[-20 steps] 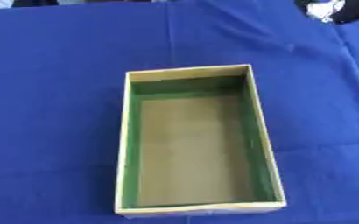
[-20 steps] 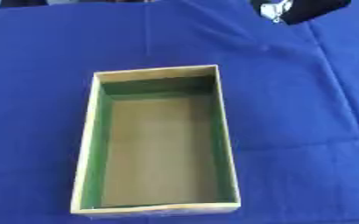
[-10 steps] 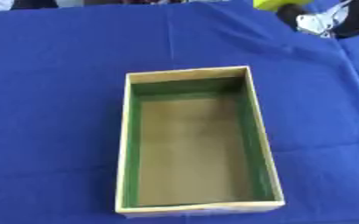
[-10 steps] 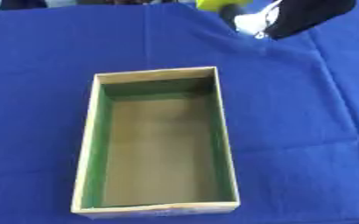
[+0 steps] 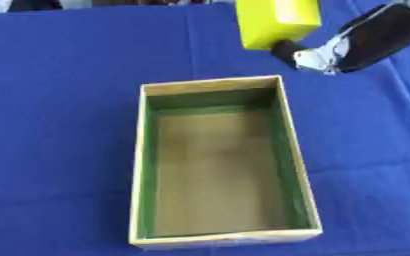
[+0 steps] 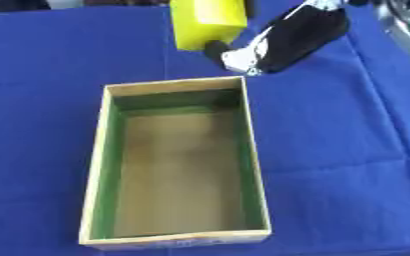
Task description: Pick up objects on the table and place them in the box.
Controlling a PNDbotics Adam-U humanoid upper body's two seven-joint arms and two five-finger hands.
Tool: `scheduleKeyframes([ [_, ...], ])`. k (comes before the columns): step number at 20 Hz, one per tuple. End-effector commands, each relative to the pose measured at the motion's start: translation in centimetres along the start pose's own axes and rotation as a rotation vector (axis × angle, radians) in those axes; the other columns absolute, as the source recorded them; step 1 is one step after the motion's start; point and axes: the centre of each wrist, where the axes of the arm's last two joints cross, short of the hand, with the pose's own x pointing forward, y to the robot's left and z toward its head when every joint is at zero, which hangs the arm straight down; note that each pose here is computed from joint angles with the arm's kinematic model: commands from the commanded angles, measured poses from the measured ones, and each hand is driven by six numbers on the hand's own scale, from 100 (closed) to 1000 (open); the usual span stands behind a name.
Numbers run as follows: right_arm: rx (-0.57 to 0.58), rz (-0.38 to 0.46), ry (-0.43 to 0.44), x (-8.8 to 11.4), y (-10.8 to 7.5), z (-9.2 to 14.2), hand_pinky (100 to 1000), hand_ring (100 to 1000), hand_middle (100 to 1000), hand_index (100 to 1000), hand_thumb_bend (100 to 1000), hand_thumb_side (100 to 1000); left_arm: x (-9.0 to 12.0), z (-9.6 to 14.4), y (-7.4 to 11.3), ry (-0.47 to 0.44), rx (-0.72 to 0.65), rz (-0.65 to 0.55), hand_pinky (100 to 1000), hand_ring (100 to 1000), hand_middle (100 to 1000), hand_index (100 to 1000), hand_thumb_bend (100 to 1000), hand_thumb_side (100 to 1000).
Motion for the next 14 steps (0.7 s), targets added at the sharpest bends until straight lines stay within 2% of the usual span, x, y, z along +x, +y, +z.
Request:
scheduleKeyframes([
  [1, 0.009, 0.014, -0.019, 0.8, -0.6, -0.1, 638, 641, 379, 502, 100, 468, 0.9, -0.8, 0.2, -0.044, -0.009, 0.001, 627, 770, 737, 759, 106, 1000],
  [4, 0.014, 0.013, -0.021, 0.9, -0.5, -0.2, 630, 637, 378, 500, 100, 456, 0.9, -0.8, 0.2, -0.044, -0.009, 0.001, 626, 770, 737, 758, 104, 1000],
  [7, 0.086, -0.028, -0.044, 1.6, 1.1, -1.2, 627, 635, 376, 498, 100, 453, 0.9, -0.9, 0.1, -0.045, -0.011, 0.008, 626, 770, 737, 758, 105, 1000],
  [14, 0.222, -0.06, -0.076, 3.0, 2.6, -2.6, 622, 629, 377, 497, 100, 444, 0.9, -0.9, 0.0, -0.044, -0.011, 0.011, 625, 770, 738, 758, 104, 1000],
])
